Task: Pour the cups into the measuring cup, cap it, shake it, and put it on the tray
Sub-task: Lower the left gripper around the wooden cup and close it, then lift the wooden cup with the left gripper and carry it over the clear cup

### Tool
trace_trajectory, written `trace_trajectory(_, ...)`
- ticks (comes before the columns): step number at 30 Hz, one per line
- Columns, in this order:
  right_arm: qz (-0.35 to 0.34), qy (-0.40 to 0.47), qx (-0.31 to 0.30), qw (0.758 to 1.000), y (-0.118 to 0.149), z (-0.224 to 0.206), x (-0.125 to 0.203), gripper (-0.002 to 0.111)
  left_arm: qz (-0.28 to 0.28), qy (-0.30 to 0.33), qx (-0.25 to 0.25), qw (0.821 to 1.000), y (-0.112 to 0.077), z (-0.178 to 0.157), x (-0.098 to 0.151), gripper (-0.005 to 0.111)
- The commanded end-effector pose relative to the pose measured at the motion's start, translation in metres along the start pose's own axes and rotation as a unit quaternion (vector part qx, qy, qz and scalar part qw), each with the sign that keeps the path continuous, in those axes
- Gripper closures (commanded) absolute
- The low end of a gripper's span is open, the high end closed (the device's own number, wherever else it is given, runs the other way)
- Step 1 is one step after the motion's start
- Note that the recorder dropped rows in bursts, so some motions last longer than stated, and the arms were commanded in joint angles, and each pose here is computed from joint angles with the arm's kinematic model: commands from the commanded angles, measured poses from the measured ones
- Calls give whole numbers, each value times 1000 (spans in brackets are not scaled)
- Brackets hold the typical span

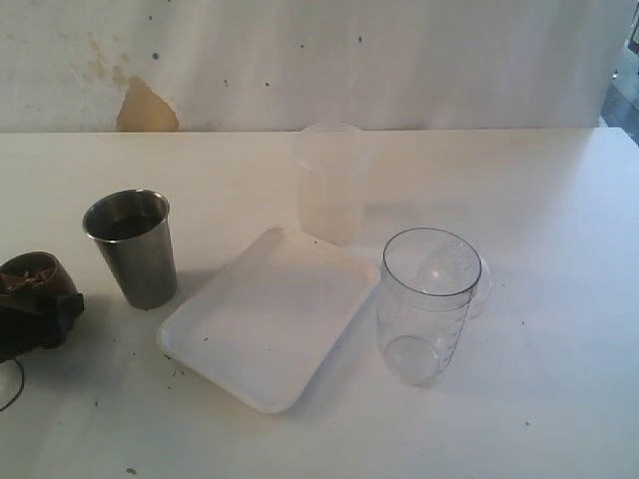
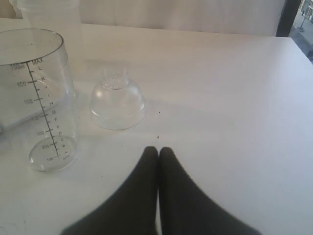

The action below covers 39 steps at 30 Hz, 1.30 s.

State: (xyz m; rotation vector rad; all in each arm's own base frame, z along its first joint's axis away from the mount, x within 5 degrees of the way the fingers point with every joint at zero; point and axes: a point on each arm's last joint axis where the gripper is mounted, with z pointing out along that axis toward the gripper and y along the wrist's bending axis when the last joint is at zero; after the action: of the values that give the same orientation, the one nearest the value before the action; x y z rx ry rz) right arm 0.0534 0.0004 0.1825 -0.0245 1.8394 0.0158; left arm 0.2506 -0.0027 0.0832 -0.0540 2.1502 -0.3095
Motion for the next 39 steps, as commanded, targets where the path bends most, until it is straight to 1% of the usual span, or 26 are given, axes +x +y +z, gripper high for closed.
trace_trajectory(1, 0, -3, 3, 1000, 0, 0, 1, 108, 8, 22, 7, 1000, -1, 0, 4, 107)
trace_trajectory(3, 0, -3, 4, 1000, 0, 0, 1, 108, 7, 13, 5, 1000, -1, -1, 1, 107)
trace_trajectory(5, -4, -3, 4, 1000, 0, 0, 1, 108, 8, -15, 0, 1000, -3, -7, -12, 107)
trace_trajectory(7, -7, -3, 4, 1000, 0, 0, 1, 108, 18, -52, 3, 998, -7, -17, -28, 107)
trace_trajectory(8, -7, -3, 4, 1000, 0, 0, 1, 108, 27, -84, 5, 996, -12, -27, -43, 107)
trace_trajectory(10, -7, -3, 4, 1000, 0, 0, 1, 108, 2, -111, -16, 994, -13, -42, -58, 107)
trace_trajectory(11, -7, -3, 4, 1000, 0, 0, 1, 108, -11, -119, -26, 992, -12, -48, -63, 107)
trace_trajectory(13, -7, -3, 4, 1000, 0, 0, 1, 108, -10, -132, -34, 991, -15, -59, -73, 107)
trace_trajectory(14, -7, -3, 4, 1000, 0, 0, 1, 108, -10, -138, -36, 990, -18, -68, -84, 107)
trace_trajectory(15, -7, -3, 4, 1000, 0, 0, 1, 108, -11, -129, -35, 991, -20, -70, -88, 107)
trace_trajectory(17, -6, -3, 3, 1000, 0, 0, 1, 108, -8, -118, -17, 993, -28, -75, -101, 107)
trace_trajectory(18, -6, -3, 3, 1000, 0, 0, 1, 108, 3, -119, -2, 993, -34, -77, -110, 107)
trace_trajectory(19, -6, -3, 3, 1000, 0, 0, 1, 108, 43, -124, 39, 991, -51, -82, -126, 107)
trace_trajectory(20, -6, -3, 3, 1000, 0, 0, 1, 108, 37, -129, 56, 989, -58, -84, -134, 107)
trace_trajectory(22, -6, -3, 3, 1000, 0, 0, 1, 108, 58, -129, 102, 985, -79, -85, -147, 107)
trace_trajectory(26, -6, -3, 3, 1000, 0, 0, 1, 108, 90, -132, 161, 974, -119, -86, -167, 107)
trace_trajectory(27, -6, -3, 3, 1000, 0, 0, 1, 108, 99, -128, 175, 971, -131, -85, -168, 107)
trace_trajectory(30, -6, -3, 3, 1000, 0, 0, 1, 108, 120, -117, 203, 965, -160, -79, -169, 107)
trace_trajectory(35, -6, -3, 3, 1000, 0, 0, 1, 108, 156, -85, 269, 947, -212, -63, -156, 107)
trace_trajectory(37, -6, -3, 3, 1000, 0, 0, 1, 108, 171, -69, 281, 942, -230, -54, -150, 107)
trace_trajectory(39, -6, -3, 3, 1000, 0, 0, 1, 108, 188, -55, 279, 940, -242, -46, -144, 107)
